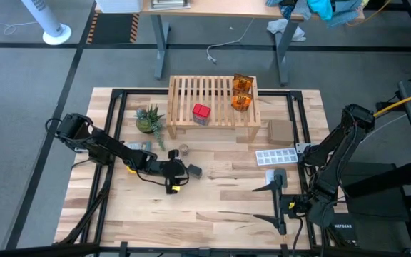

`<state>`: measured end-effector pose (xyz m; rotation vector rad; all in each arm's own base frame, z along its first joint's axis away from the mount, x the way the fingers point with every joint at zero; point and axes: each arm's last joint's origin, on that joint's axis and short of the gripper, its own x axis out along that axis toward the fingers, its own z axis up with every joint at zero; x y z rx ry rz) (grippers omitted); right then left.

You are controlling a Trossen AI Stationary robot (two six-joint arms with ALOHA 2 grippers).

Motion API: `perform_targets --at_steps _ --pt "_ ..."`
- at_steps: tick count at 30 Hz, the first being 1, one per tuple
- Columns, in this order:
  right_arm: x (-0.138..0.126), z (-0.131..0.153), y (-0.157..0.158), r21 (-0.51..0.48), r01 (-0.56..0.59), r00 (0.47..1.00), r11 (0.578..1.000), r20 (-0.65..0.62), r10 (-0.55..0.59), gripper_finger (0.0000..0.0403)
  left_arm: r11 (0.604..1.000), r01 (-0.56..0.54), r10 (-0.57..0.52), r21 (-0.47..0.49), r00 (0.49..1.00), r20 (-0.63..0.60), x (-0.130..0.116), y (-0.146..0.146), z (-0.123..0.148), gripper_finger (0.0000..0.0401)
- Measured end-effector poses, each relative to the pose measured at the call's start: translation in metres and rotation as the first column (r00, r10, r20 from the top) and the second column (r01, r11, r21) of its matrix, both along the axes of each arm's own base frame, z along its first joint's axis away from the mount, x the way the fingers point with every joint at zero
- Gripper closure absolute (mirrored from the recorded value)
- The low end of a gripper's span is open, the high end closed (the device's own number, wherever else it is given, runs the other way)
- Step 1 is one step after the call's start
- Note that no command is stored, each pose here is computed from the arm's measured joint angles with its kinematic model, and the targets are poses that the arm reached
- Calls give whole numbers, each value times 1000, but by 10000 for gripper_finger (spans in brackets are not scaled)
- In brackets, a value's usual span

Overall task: Shelf spices
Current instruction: Put the black seasoning can on the shelf

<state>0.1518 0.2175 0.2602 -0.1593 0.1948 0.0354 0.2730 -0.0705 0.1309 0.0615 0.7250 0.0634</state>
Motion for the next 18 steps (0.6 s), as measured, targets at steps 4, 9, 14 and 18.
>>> perform_targets --at_steps 4,9,14,18 --pt "0 0 0 0 0 1000 1000 0 0 23 1000 23 -23 -9 1000 -2 -3 -9 0 226" --pt "0 0 0 0 0 1000 1000 0 0 23 999 37 -37 3 999 -2 -3 -11 0 226" --pt "0 0 0 0 0 1000 1000 0 0 23 999 -17 17 -29 1000 2 -2 -6 0 226" --pt "0 0 0 0 0 1000 1000 0 0 23 1000 -16 16 -26 1000 0 -2 -6 0 225"
